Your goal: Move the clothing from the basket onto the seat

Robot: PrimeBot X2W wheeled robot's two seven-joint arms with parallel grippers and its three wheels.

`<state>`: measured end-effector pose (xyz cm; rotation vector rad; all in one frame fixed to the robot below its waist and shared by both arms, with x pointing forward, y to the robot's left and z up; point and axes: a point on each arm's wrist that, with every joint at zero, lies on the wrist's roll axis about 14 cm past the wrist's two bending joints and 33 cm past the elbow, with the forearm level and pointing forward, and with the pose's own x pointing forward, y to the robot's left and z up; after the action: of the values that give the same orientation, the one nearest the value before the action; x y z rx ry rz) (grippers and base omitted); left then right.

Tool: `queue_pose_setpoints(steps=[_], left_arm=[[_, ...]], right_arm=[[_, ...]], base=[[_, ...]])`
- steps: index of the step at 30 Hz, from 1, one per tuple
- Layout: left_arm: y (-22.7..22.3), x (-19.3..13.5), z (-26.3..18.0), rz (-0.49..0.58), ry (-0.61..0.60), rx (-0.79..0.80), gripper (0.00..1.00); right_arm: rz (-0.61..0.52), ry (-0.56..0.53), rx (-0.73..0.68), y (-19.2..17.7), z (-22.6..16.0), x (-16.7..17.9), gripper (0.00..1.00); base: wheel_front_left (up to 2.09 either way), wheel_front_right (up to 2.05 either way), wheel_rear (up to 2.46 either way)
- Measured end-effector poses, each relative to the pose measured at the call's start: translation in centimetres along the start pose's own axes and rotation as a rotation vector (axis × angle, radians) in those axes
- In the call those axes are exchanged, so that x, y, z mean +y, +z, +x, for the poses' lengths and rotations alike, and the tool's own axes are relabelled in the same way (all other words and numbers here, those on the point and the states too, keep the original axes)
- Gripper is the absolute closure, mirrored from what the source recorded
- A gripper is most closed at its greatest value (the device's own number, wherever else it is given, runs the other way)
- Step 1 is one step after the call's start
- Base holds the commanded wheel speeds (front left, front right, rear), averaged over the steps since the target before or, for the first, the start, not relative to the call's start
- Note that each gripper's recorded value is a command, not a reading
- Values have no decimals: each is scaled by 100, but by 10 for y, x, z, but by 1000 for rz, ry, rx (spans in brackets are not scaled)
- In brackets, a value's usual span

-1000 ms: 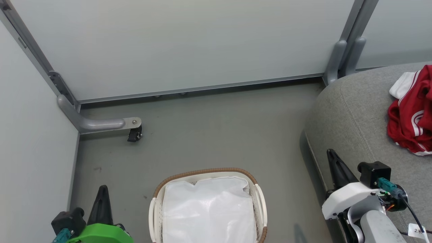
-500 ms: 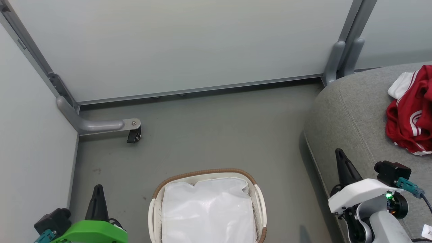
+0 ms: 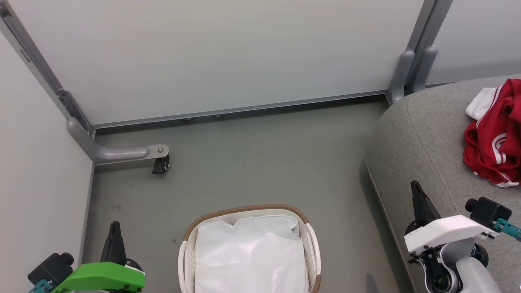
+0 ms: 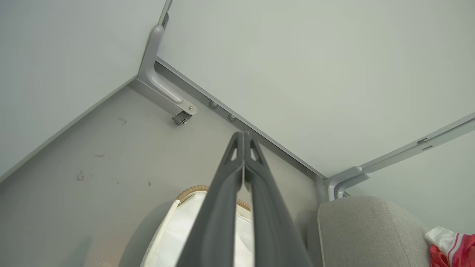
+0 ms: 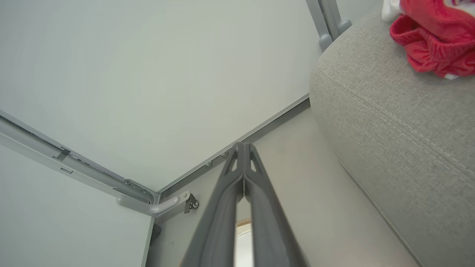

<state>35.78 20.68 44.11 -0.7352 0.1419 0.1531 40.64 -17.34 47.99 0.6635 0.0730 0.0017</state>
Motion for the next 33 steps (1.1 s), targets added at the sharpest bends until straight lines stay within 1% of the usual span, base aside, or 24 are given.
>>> queue_pose_setpoints(steps=[12,33], left_arm=[[7,-7,5,-157,-12,-5,100],[17,-18,10,-379,-49,-6,100]], right_arm=[[166,-14,-7,6,-2,-3,100],[412,-17,-18,14,-6,-5,100]], base=[[0,0,0],[0,0,0]])
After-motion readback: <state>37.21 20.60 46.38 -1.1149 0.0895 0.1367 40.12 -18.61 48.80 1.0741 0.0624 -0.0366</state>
